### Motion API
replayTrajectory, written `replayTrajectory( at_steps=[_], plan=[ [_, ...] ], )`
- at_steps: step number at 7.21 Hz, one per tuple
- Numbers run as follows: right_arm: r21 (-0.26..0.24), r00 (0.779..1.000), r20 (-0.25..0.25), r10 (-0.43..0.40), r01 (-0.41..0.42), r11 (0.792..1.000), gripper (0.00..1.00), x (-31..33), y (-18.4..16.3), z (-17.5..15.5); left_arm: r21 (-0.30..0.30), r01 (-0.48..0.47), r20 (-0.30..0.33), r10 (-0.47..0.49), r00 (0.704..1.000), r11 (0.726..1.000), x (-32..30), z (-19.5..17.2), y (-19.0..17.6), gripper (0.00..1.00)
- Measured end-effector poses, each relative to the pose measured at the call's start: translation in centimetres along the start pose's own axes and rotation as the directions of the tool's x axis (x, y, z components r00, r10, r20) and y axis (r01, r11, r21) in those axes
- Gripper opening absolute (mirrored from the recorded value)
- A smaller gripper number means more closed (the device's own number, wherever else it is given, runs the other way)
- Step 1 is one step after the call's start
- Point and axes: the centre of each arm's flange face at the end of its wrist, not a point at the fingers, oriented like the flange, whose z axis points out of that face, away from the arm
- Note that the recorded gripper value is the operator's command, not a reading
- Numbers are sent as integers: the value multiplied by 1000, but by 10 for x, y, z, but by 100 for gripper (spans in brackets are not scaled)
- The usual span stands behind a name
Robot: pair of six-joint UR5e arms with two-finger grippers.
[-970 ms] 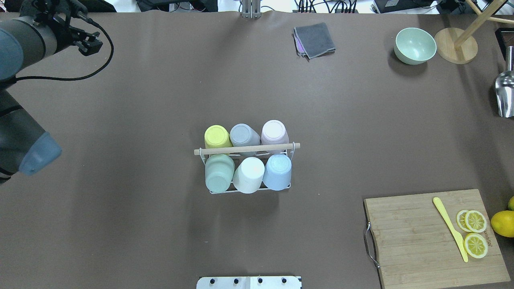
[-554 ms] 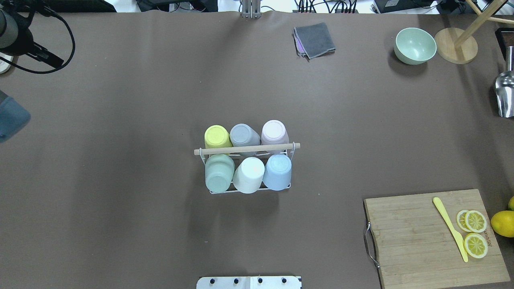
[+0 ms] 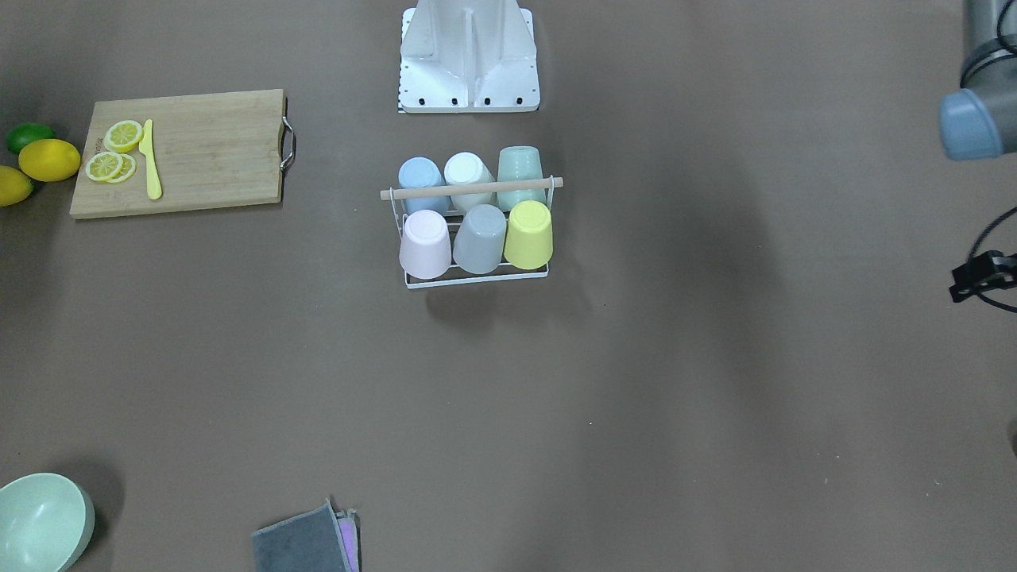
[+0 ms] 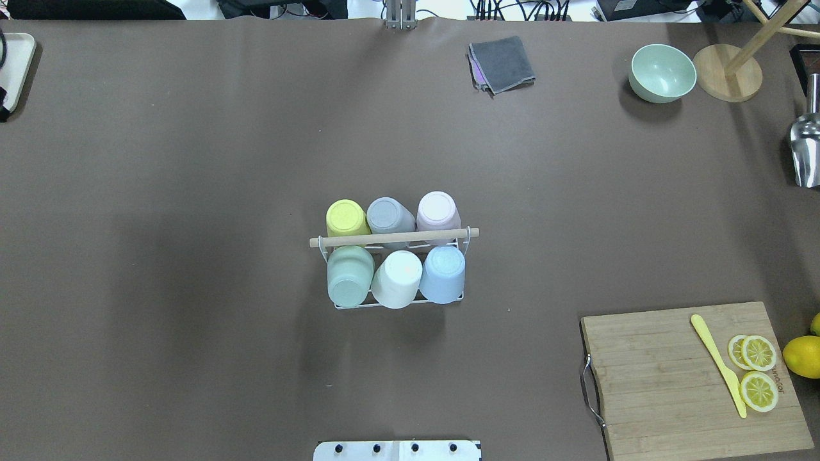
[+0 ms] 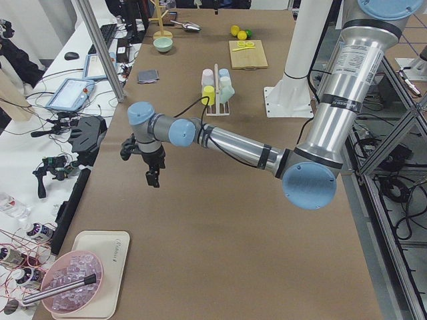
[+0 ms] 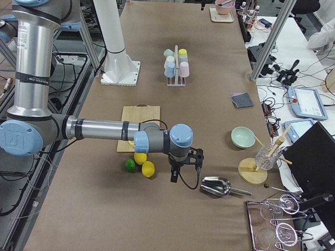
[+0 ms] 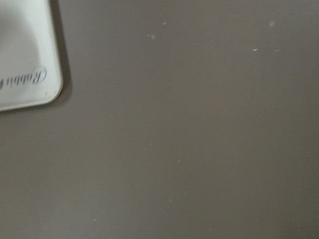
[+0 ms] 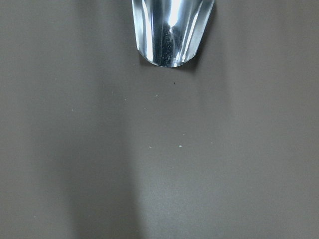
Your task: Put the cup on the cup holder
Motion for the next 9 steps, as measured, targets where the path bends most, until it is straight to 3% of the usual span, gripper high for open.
replayTrajectory(
  at_steps=[2, 3, 5, 9],
  plan=[
    [-2, 1000, -3, 5, -5, 1000, 99, 3, 2, 1, -34, 147, -47, -148, 988, 989, -85, 5, 25, 98],
    [-3, 1000, -3, 7, -7, 1000, 99, 3, 2, 1, -34, 176, -53, -178, 983, 984, -113, 7, 43, 98],
    [-2, 1000, -3, 10, -10, 1000, 99, 5, 3, 1, -32, 184, -55, -186, 981, 982, -135, 7, 69, 98],
    [1, 1000, -3, 12, -12, 1000, 99, 6, 3, 0, -27, 210, -59, -211, 976, 977, -150, 3, 86, 98]
  ],
)
